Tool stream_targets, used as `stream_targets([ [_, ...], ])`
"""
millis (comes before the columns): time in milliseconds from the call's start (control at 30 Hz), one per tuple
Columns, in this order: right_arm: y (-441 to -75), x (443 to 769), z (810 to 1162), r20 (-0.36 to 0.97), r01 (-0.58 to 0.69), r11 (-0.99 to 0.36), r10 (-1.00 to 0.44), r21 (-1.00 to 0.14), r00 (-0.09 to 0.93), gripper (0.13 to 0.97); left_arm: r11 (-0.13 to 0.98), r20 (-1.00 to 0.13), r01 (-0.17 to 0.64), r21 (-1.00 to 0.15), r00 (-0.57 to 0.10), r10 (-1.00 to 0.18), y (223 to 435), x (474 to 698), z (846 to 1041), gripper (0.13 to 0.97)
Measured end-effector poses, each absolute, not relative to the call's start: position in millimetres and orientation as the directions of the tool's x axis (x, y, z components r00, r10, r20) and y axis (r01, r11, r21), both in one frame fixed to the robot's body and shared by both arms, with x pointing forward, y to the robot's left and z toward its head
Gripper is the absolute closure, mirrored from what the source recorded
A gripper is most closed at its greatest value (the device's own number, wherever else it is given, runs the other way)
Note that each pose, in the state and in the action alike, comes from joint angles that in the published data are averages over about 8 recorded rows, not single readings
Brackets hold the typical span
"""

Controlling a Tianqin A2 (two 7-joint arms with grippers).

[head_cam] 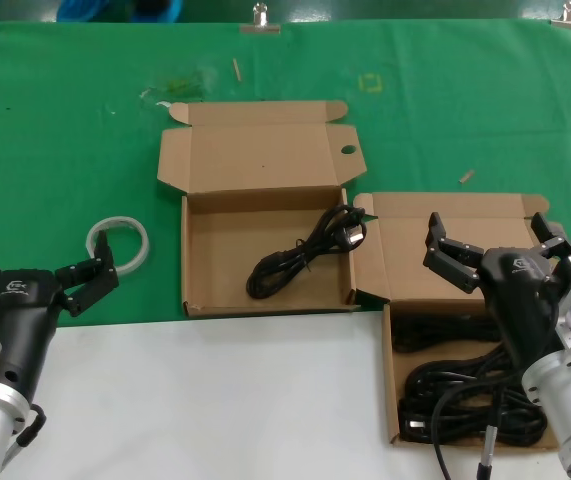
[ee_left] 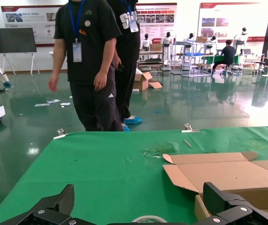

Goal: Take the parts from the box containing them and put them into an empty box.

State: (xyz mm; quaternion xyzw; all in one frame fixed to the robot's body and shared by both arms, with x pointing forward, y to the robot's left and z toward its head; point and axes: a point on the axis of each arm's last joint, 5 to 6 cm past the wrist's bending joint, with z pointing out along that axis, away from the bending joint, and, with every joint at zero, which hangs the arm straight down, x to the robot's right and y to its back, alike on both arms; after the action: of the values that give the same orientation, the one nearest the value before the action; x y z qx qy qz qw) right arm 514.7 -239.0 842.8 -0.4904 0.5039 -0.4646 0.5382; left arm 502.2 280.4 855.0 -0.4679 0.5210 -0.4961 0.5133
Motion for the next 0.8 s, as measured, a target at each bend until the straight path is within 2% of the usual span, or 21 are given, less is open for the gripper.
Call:
stream_targets([
  [800,-239.0,514.7,842.8,-0.087,0.006,0.087,-0.994,-0.996,0.060,0.130,0.070,-0.071,0.022,-0.997,-0.035,-0.997,280.4,502.2,855.0,0.132],
])
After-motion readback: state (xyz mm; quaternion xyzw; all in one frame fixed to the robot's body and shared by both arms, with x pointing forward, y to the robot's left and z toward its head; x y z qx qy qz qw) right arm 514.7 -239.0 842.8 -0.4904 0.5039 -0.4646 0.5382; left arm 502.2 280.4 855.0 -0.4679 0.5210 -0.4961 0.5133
